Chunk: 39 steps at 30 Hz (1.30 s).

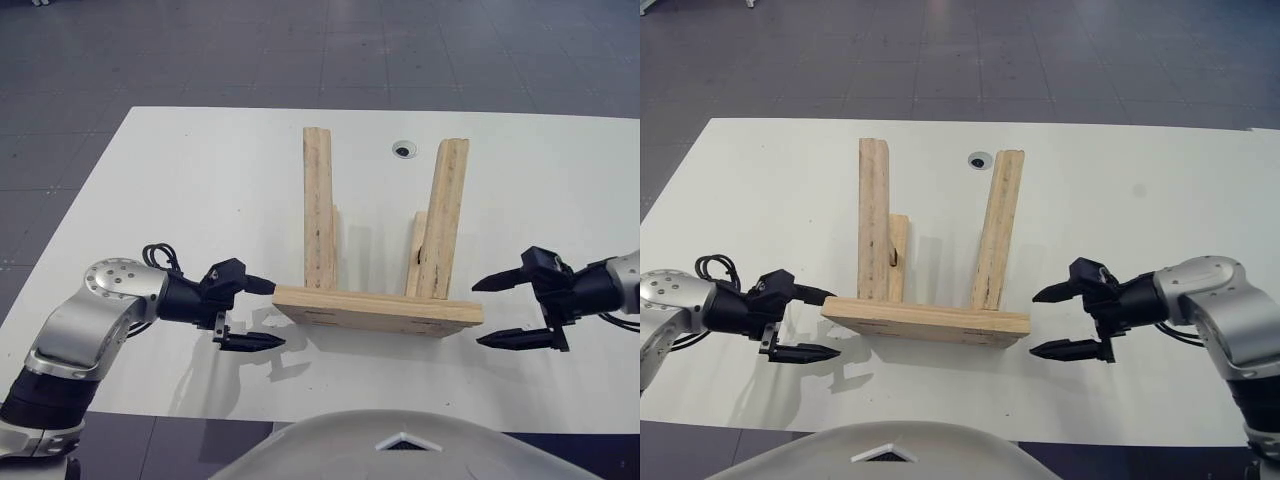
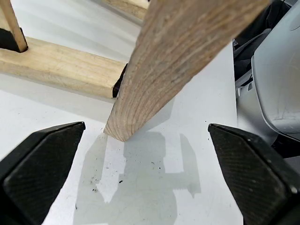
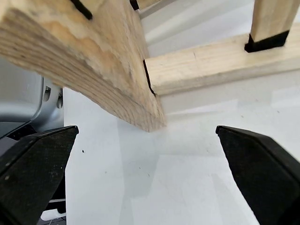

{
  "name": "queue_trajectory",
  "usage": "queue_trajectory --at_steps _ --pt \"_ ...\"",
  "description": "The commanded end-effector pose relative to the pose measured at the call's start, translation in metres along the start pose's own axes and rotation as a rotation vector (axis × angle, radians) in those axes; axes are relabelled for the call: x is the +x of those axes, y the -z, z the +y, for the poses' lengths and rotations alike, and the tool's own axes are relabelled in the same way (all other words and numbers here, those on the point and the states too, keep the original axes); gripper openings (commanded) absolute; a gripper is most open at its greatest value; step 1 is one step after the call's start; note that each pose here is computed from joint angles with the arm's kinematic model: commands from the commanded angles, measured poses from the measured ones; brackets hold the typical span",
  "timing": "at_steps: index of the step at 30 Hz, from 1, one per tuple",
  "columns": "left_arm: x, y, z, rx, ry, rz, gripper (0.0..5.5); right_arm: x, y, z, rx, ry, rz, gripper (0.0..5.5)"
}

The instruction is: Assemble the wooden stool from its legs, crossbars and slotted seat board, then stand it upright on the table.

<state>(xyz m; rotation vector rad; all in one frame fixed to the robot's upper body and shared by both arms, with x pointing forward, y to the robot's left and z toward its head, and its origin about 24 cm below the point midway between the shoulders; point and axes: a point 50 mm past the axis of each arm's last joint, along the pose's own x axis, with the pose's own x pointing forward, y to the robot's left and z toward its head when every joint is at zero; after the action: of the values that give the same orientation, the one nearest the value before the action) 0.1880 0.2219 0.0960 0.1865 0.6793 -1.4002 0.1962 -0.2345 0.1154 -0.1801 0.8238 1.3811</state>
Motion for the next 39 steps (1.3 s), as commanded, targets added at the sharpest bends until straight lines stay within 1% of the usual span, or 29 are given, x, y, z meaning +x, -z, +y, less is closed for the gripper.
queue_trajectory --at_steps 1,5,6,7,12,17,20,22,23,25,28,29,31,33,36,39 --pt "0.008 -0.007 0.002 0.046 -0.002 0.004 4.86 0.011 -0.006 0.011 -0.026 -0.044 -0.001 5.50" --pt "0.015 -0.014 0.009 0.058 -0.032 -0.032 4.86 0.024 -0.008 0.015 -0.022 -0.062 -0.025 5.50" --pt "0.016 -0.016 0.011 0.055 -0.044 -0.046 4.68 0.028 -0.009 0.015 -0.018 -0.054 -0.037 5.50" --pt "0.018 -0.017 0.013 0.049 -0.049 -0.056 4.63 0.031 -0.011 0.013 -0.011 -0.042 -0.052 5.50" --pt "0.022 -0.016 0.013 0.043 -0.043 -0.054 3.95 0.041 -0.019 0.004 0.032 0.035 -0.118 4.68" --pt "0.019 -0.012 0.012 0.011 -0.012 -0.029 3.15 0.044 -0.022 0.006 0.059 0.009 -0.126 3.78" --pt "0.017 -0.013 0.012 -0.026 0.020 -0.049 2.72 0.042 -0.024 0.008 0.084 -0.028 -0.131 3.30" --pt "0.014 -0.024 0.008 -0.082 0.106 -0.101 2.33 0.036 -0.037 0.012 0.128 -0.108 -0.193 2.88" --pt "0.009 -0.031 0.005 -0.106 0.155 -0.123 2.21 0.031 -0.045 0.015 0.146 -0.154 -0.224 2.77" --pt "-0.003 -0.048 0.000 -0.156 0.265 -0.171 2.11 0.016 -0.066 0.020 0.202 -0.278 -0.312 2.61" --pt "-0.030 -0.084 0.000 -0.238 0.427 -0.318 1.87 -0.017 -0.101 0.018 0.285 -0.517 -0.483 2.28" --pt "-0.038 -0.095 0.006 -0.266 0.441 -0.386 1.79 -0.025 -0.110 0.013 0.311 -0.555 -0.531 2.17" --pt "-0.049 -0.112 0.027 -0.351 0.414 -0.515 1.76 -0.037 -0.122 -0.006 0.408 -0.547 -0.607 2.14" --pt "-0.053 -0.119 0.039 -0.441 0.412 -0.576 1.76 -0.044 -0.129 -0.018 0.494 -0.562 -0.650 2.14" --pt "-0.051 -0.121 0.047 -0.529 0.404 -0.597 1.76 -0.045 -0.131 -0.027 0.576 -0.568 -0.669 2.14" --pt "-0.042 -0.117 0.059 -0.592 0.329 -0.609 1.76 -0.032 -0.126 -0.042 0.682 -0.510 -0.662 2.14"
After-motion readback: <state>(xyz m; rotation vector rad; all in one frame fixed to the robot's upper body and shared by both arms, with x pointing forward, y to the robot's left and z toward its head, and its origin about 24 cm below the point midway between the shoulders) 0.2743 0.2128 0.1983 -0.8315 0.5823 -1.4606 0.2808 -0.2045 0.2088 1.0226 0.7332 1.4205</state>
